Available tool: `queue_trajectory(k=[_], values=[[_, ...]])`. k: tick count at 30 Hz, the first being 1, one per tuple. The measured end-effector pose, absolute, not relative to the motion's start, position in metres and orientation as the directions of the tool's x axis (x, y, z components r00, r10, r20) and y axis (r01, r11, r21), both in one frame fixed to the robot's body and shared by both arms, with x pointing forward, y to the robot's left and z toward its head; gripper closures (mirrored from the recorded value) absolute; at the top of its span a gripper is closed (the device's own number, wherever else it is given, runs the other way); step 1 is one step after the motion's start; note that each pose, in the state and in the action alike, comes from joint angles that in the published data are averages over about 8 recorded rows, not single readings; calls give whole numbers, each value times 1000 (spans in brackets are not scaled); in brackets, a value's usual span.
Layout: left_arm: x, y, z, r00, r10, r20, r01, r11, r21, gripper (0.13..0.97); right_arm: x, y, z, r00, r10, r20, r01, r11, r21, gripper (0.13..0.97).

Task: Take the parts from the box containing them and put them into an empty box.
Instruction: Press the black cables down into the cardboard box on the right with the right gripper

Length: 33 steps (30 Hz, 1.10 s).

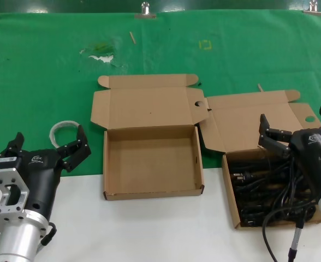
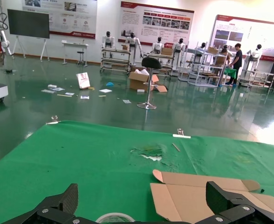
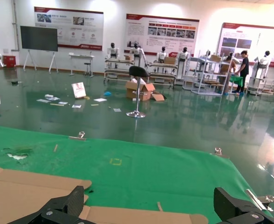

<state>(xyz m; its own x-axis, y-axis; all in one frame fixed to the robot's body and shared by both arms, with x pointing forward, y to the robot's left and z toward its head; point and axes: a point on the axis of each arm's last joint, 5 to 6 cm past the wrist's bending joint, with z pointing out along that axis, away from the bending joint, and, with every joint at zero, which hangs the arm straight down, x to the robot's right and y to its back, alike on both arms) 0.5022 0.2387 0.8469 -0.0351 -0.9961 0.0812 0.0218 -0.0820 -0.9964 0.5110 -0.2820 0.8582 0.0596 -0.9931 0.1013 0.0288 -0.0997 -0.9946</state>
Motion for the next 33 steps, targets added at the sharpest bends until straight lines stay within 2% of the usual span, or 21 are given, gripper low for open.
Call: queue_trajectory(k=[21, 30, 33], values=[[502, 239, 847, -35, -996, 81, 22, -82, -996, 133, 511, -282, 858, 60, -993, 101, 29, -100, -995, 130], [502, 239, 847, -35, -996, 81, 22, -82, -996, 183, 510, -281, 859, 70, -991, 114, 34, -112, -993, 130], [502, 239, 847, -35, -996, 81, 22, -82, -996, 227, 509, -280, 860, 81, -989, 125, 38, -122, -992, 130]])
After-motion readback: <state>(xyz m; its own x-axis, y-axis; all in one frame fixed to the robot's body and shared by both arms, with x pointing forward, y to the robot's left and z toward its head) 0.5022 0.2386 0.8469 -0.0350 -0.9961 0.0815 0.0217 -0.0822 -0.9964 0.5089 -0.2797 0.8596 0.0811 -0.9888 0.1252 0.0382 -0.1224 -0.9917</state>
